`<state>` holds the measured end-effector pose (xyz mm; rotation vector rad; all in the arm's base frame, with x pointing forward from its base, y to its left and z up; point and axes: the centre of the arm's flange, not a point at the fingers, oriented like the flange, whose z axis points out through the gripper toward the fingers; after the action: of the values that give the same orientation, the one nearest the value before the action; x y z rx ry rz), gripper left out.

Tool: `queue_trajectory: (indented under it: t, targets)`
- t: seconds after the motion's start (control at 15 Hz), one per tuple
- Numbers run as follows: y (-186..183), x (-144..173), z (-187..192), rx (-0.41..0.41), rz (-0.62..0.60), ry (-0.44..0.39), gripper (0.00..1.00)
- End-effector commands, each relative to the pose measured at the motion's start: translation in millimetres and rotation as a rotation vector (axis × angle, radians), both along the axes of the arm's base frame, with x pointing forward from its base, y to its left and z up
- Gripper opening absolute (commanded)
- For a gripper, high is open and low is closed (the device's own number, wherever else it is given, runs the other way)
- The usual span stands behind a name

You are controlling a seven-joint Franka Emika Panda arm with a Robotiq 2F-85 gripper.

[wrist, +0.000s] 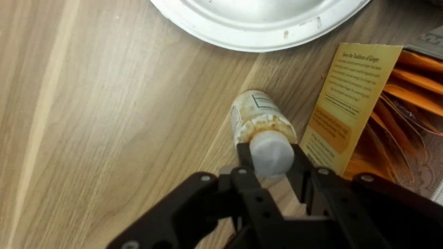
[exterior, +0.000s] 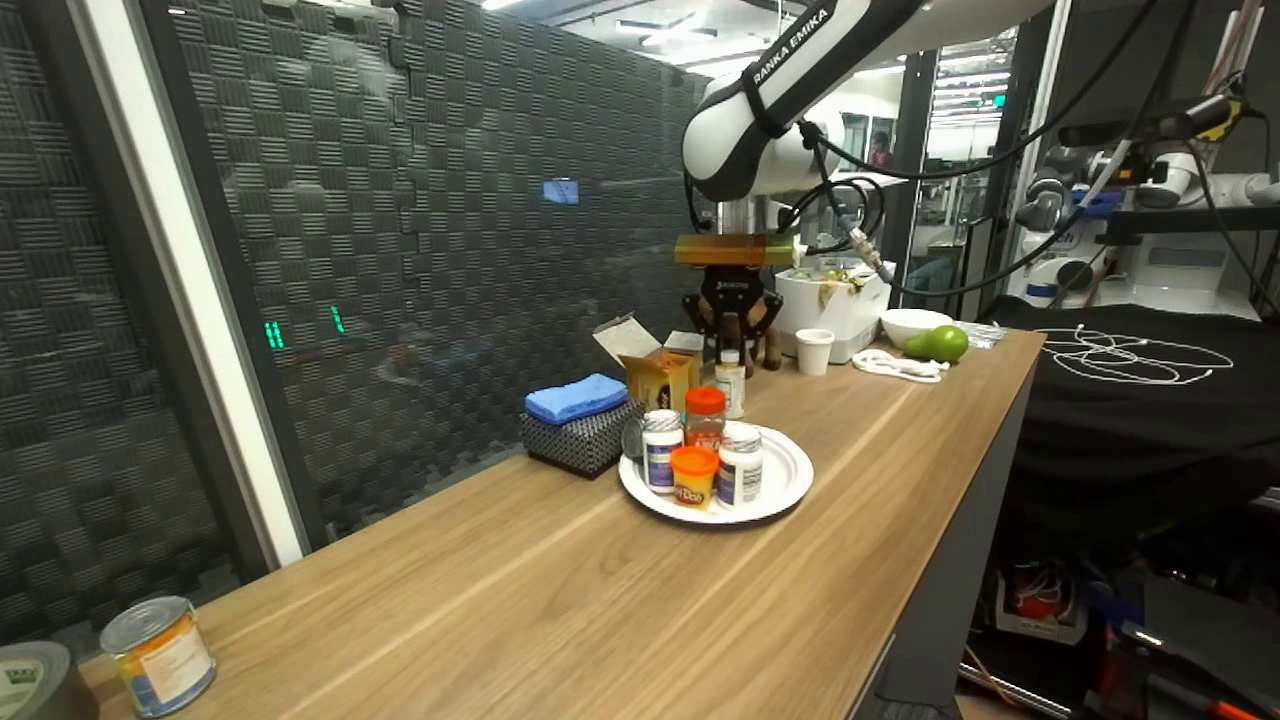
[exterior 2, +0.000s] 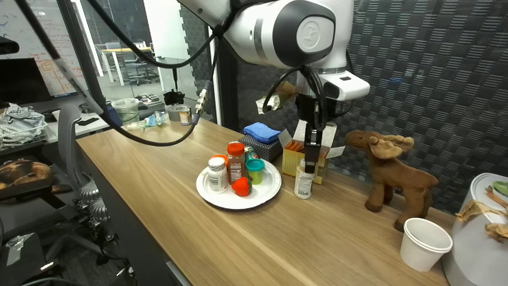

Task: Pick up all the objects surrounding the white plate and arrange them on the plate

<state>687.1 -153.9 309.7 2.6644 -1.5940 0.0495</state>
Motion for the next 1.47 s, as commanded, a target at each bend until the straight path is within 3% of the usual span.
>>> queue_trajectory:
  t: [0.0,0.53,0.8,1.07,1.4]
  targets:
    - [7.2,-7.7,19.0,0.012,-0.017,-0.027,0.09]
    - [67.2,-88.9,74.9,-0.042,0.020,-0.068,0.08]
    - [103.2,-135.6,65.3,-0.058,0.033,-0.029,0.08]
    - [124.8,-173.5,46.3,-0.021,0.037,-0.015,0.08]
    - [137.3,-186.1,24.9,0.013,0.063,-0.047,0.08]
